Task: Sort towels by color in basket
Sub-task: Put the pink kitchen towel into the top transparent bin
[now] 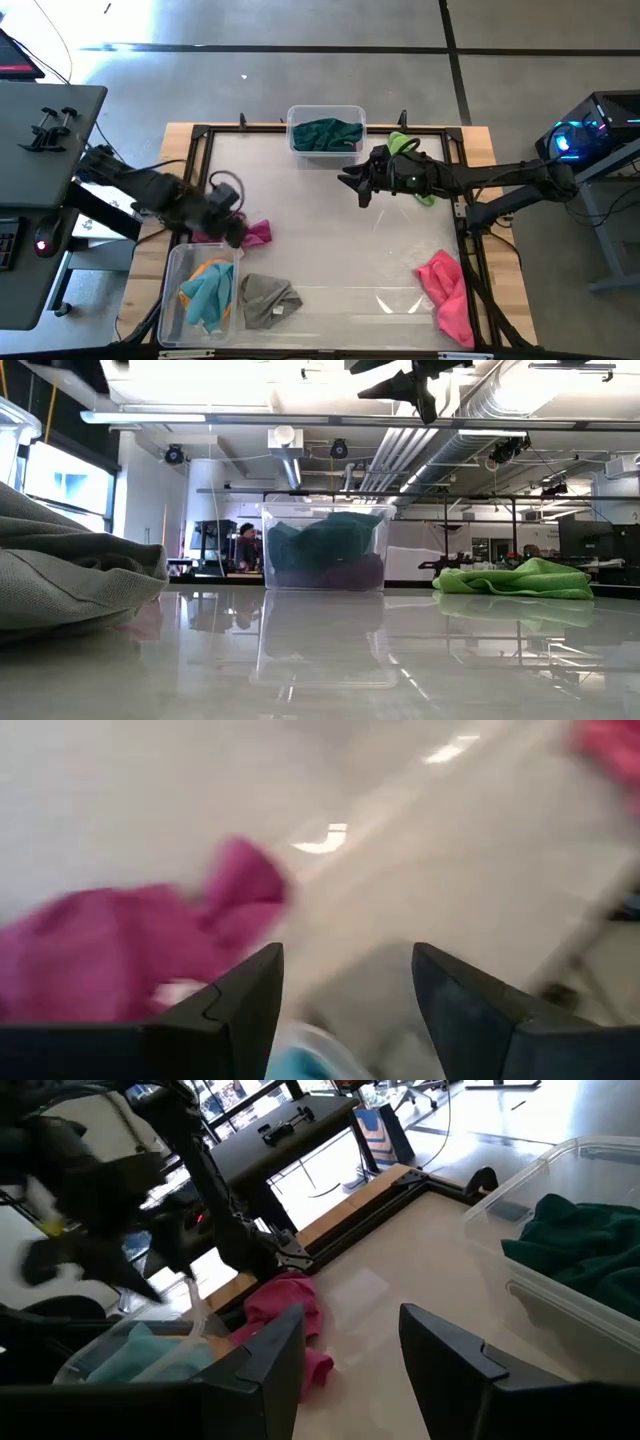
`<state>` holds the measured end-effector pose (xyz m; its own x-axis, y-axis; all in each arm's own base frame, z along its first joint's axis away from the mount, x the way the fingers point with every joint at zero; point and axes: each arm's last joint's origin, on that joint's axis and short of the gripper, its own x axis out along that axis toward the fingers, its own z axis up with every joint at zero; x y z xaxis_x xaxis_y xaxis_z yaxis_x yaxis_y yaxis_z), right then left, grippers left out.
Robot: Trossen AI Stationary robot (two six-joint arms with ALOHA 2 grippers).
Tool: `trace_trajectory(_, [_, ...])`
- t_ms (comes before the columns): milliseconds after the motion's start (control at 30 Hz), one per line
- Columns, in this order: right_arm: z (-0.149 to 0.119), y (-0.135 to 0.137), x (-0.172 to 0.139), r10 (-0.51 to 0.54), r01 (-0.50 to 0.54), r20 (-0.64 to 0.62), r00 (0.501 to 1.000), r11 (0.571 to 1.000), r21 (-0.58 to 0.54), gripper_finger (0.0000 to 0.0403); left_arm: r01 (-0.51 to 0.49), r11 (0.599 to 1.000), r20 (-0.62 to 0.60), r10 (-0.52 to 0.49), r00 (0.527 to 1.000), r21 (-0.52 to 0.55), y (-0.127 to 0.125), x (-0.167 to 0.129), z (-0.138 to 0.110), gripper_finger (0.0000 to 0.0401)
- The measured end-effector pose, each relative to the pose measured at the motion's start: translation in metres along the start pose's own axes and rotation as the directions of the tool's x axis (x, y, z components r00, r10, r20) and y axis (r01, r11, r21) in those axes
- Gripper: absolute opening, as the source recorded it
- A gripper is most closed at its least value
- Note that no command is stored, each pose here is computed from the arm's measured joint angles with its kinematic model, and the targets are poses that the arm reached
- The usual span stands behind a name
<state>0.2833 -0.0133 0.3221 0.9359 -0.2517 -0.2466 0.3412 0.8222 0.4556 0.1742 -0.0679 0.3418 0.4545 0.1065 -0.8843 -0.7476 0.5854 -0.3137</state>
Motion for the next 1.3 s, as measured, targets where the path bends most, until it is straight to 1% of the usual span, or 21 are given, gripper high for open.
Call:
trace_trajectory(67, [0.0, 0.0, 0.0, 0.0, 0.0, 0.0, 1.0, 1.0, 0.001, 0.0158, -0.117, 0.992, -0.012, 0.117, 0.993, -0.038, 0.008, 0.009, 0.012, 0.0204])
trace_trajectory(133, [0.0, 0.0, 0.0, 0.0, 0.0, 0.0, 1.0, 1.0, 0.022, 0.0158, -0.224, 0.972, -0.031, 0.222, 0.975, -0.073, 0.016, 0.017, 0.022, 0.0203])
trace_trajectory(167, [0.0, 0.0, 0.0, 0.0, 0.0, 0.001, 1.0, 0.999, 0.033, 0.0158, -0.267, 0.961, -0.046, 0.265, 0.963, -0.069, 0.019, 0.021, 0.026, 0.0202])
trace_trajectory(200, [0.0, 0.0, 0.0, 0.0, 0.0, 0.001, 1.0, 0.999, 0.037, 0.0158, -0.293, 0.955, -0.069, 0.29, 0.955, -0.046, 0.023, 0.025, 0.029, 0.0202])
trace_trajectory(267, [0.0, 0.0, 0.0, 0.002, -0.002, 0.0, 1.0, 0.999, 0.037, 0.0158, -0.312, 0.95, -0.134, 0.312, 0.941, 0.022, 0.03, 0.035, 0.034, 0.0202])
trace_trajectory(333, [-0.001, 0.001, 0.0, 0.005, -0.005, -0.002, 1.0, 0.999, 0.036, 0.0158, -0.335, 0.941, -0.19, 0.336, 0.922, 0.04, 0.039, 0.047, 0.037, 0.0203])
trace_trajectory(500, [-0.002, 0.004, -0.001, 0.014, -0.014, -0.008, 1.0, 0.999, 0.032, 0.0158, -0.389, 0.921, -0.333, 0.372, 0.866, 0.017, 0.065, 0.079, 0.034, 0.0218])
trace_trajectory(600, [-0.003, 0.004, -0.001, 0.014, -0.014, -0.014, 1.0, 1.0, 0.027, 0.0158, -0.428, 0.904, -0.377, 0.397, 0.837, 0.003, 0.079, 0.095, 0.029, 0.0235])
trace_trajectory(733, [-0.005, 0.003, -0.001, 0.004, -0.004, -0.03, 1.0, 1.0, 0.019, 0.0158, -0.45, 0.892, -0.407, 0.395, 0.823, -0.043, 0.09, 0.111, 0.024, 0.0259])
trace_trajectory(833, [-0.005, 0.003, -0.001, 0.001, 0.0, -0.035, 0.999, 1.0, 0.016, 0.0158, -0.454, 0.889, -0.408, 0.395, 0.823, -0.056, 0.096, 0.12, 0.02, 0.0266])
trace_trajectory(1033, [-0.006, 0.003, -0.001, -0.001, 0.002, -0.038, 0.999, 1.0, 0.013, 0.0158, -0.402, 0.916, -0.383, 0.369, 0.847, -0.006, 0.102, 0.137, 0.014, 0.0252])
trace_trajectory(1300, [-0.006, 0.003, -0.001, -0.004, 0.004, -0.042, 0.999, 1.0, 0.012, 0.0158, -0.423, 0.906, -0.398, 0.393, 0.829, 0.013, 0.116, 0.154, 0.001, 0.0211])
